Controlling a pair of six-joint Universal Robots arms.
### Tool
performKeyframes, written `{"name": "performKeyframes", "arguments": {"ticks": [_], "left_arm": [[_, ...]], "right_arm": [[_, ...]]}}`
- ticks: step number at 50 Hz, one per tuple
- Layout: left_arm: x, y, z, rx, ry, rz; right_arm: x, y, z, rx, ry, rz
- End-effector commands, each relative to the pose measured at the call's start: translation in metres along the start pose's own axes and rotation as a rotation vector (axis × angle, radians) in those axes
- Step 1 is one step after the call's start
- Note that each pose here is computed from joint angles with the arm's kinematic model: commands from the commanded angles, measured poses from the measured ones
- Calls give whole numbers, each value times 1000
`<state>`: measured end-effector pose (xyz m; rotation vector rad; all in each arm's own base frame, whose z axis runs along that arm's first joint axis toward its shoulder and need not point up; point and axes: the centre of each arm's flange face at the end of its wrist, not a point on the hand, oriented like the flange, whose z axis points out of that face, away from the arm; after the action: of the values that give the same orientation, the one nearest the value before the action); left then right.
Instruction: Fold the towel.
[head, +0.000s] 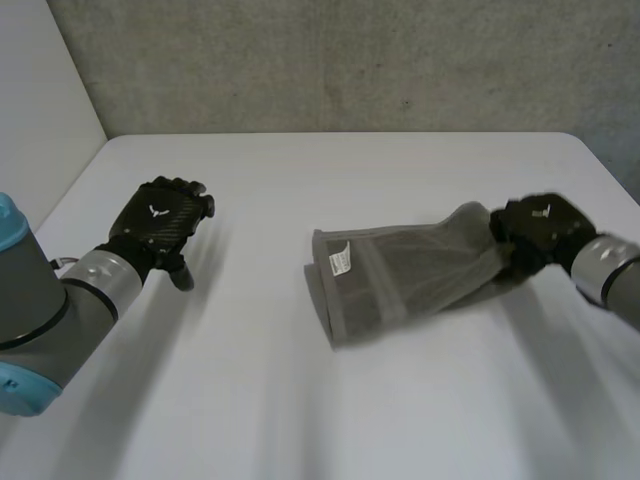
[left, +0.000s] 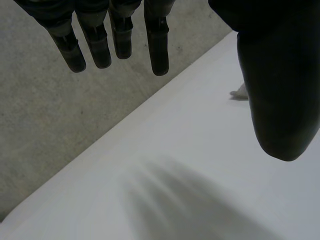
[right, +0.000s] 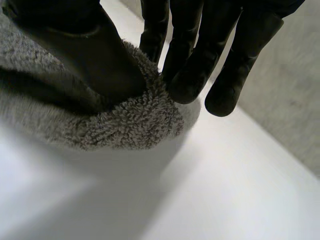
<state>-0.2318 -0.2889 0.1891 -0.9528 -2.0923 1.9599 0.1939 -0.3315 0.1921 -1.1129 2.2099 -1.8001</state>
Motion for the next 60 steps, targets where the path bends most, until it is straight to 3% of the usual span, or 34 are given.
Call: {"name": "performKeyframes", "arguments": {"ticks": [1,2,5,7,14,19,28,34,47,60], "left_arm": [[-4,-16,0,47,-16,3],[-5,-18,1,54,-19,-10],[-5,-21,0,64,-20,-26],[-5,-30,-1,91,-20,-65],[-7,-40,1,125,-19,-123],[3,-54,5,171,13,-144],[33,-76,31,242,116,-286],[66,-73,50,227,188,-361],[141,2,57,-11,285,-372],[152,31,56,-93,274,-365]], "right_arm": [[-61,-69,-1,133,-173,-88],[-87,-73,1,144,-239,-104],[-110,-74,2,148,-293,-120],[-156,-70,-1,138,-403,-141],[-196,-39,-1,55,-513,-141],[-190,-34,-1,23,-493,-105],[-101,-51,-12,13,-267,272],[-74,-44,-13,-4,-198,377],[-77,-4,36,-93,-211,482],[-86,24,56,-148,-229,472]]}}
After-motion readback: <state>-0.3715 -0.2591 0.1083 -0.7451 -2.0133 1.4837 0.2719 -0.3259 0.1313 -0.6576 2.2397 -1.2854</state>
